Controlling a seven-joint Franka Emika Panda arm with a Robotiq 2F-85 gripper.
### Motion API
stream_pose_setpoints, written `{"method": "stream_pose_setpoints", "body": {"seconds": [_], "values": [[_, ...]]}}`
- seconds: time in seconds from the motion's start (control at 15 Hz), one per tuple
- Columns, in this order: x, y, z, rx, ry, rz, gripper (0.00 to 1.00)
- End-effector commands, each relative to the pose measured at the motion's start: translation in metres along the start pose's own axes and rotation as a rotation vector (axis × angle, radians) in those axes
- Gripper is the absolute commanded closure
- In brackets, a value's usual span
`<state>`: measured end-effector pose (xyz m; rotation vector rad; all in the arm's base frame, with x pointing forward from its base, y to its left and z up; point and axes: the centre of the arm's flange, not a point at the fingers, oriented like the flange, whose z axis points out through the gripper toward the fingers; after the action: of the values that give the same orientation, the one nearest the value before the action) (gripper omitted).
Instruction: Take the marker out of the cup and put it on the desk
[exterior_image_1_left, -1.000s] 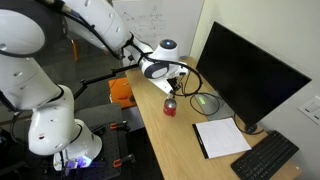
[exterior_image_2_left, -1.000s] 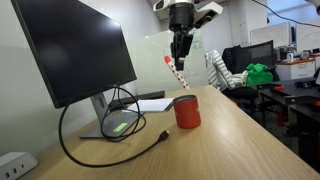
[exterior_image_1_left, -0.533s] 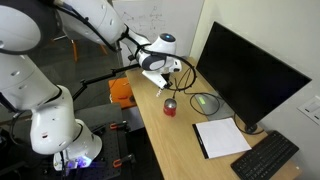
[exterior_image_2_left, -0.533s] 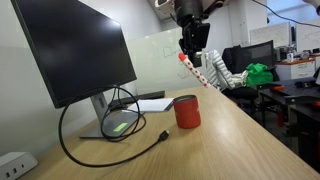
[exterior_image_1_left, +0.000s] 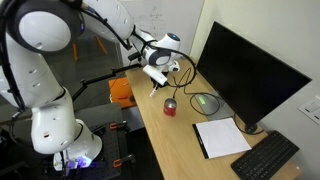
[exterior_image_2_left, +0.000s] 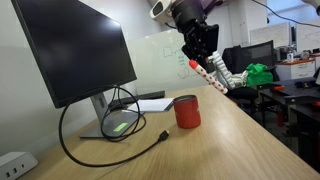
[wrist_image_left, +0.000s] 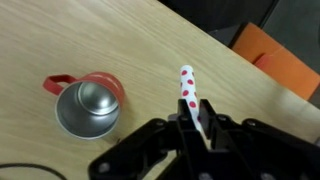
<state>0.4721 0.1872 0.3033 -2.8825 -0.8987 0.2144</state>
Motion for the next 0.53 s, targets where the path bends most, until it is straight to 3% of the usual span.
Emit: {"method": "stream_pose_setpoints", "body": {"seconds": [0.0, 0.47], "values": [[0.024, -0.009, 0.01, 0.029, -0.069, 0.007, 0.96], [0.054, -0.022, 0.051, 0.131, -0.124, -0.019, 0.96]]}}
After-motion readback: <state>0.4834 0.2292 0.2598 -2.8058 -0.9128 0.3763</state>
